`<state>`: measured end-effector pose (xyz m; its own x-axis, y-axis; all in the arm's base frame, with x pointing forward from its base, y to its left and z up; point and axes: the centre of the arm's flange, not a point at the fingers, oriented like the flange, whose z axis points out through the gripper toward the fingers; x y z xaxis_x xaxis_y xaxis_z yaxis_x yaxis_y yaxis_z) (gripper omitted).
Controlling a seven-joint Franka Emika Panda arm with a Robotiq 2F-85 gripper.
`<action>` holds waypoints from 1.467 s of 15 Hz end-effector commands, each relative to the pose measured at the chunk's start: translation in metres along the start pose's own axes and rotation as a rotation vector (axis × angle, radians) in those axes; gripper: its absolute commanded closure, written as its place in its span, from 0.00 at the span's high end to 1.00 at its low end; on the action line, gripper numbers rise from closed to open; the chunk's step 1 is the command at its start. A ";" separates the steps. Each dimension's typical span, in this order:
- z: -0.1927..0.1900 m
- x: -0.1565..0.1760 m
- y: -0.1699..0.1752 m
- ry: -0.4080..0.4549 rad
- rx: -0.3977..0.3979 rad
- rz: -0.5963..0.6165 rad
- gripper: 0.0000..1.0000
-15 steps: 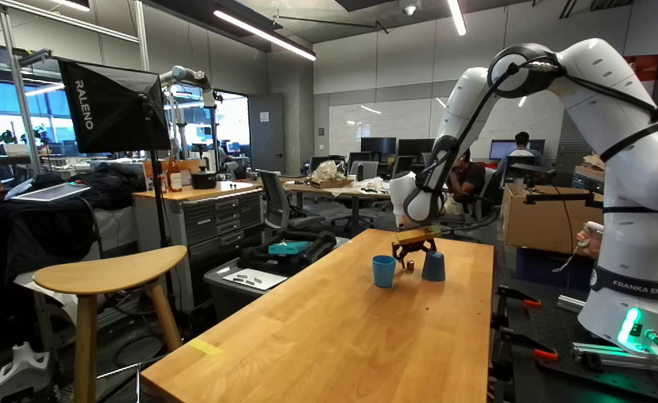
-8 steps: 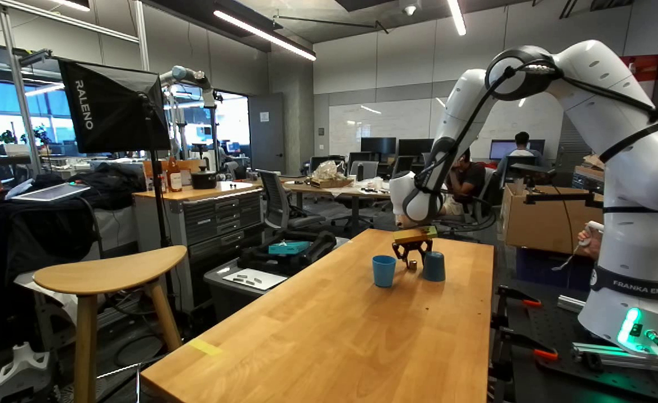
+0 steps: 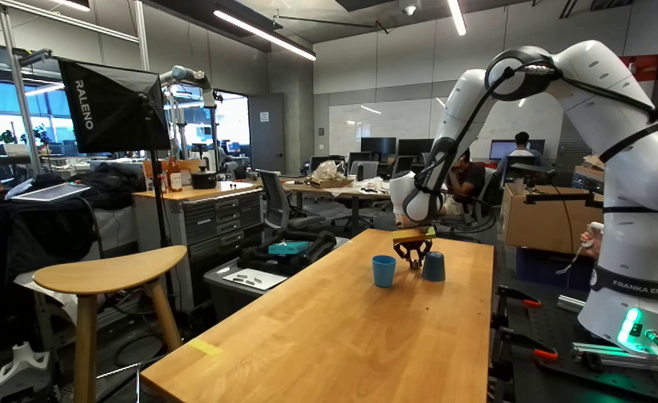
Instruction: Put the metal thing in the cup
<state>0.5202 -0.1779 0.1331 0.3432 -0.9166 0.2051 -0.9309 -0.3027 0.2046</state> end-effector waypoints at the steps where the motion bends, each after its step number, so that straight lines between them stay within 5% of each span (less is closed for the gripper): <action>1: 0.003 0.002 -0.004 0.003 -0.011 0.023 0.11; 9: -0.082 0.008 -0.045 0.024 0.079 -0.018 0.10; 18: -0.190 -0.056 -0.060 -0.072 0.151 -0.149 0.10; 22: -0.192 -0.081 -0.053 -0.069 0.131 -0.171 0.10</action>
<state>0.5827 -0.0494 0.2843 0.4781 -0.8689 0.1283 -0.8782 -0.4702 0.0878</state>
